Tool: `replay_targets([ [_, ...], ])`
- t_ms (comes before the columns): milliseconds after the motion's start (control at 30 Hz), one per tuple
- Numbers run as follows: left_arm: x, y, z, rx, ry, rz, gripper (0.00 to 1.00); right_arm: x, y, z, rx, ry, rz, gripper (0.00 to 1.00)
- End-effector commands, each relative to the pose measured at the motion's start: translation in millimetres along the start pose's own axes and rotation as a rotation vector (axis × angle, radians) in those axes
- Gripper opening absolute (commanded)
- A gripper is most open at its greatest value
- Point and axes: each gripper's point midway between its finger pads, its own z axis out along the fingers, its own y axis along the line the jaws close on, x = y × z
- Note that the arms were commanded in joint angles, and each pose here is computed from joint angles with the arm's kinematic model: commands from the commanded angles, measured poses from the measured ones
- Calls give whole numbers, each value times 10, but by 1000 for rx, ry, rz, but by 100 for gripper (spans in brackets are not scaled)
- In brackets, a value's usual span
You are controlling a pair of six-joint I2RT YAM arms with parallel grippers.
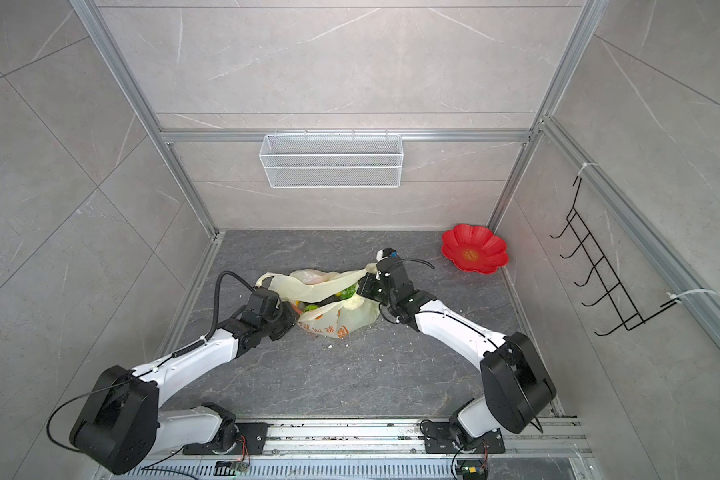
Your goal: Take the fake fruits out of the plastic bag
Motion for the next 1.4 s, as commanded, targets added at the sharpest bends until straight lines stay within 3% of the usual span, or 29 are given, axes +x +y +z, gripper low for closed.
replay_targets([
  [0, -147, 106, -155, 33, -86, 42, 0, -242, 91, 141, -72, 17, 86, 6],
  [300, 182, 574, -164, -4, -45, 92, 0, -560, 184, 426, -116, 2, 120, 2],
  [433, 273, 335, -153, 49, 9, 199, 2, -595, 306, 522, -169, 26, 116, 0],
  [467, 314, 291, -171, 32, 23, 241, 9, -598, 333, 516, -176, 29, 111, 0],
  [567, 372, 231, -312, -44, 26, 354, 44, -645, 329, 424, -140, 15, 66, 0],
  [667, 326, 323, -548, -132, -16, 403, 59, -645, 312, 346, -105, 20, 13, 0],
  [833, 212, 236, -980, -183, -97, 513, 67, -644, 264, 294, -62, 28, -66, 0],
  [1000, 31, -94, -1123, -218, -150, 675, 74, -658, 275, 277, -52, 35, -99, 0],
  [1167, -258, -269, -835, -419, -179, 821, 87, -643, 311, 256, -69, 44, -108, 1],
  [1233, -439, -283, -754, -527, -214, 818, 89, -632, 316, 239, -72, 46, -112, 1],
  [1367, -722, -217, -368, -607, -194, 796, 89, -615, 294, 198, -59, 50, -136, 1],
])
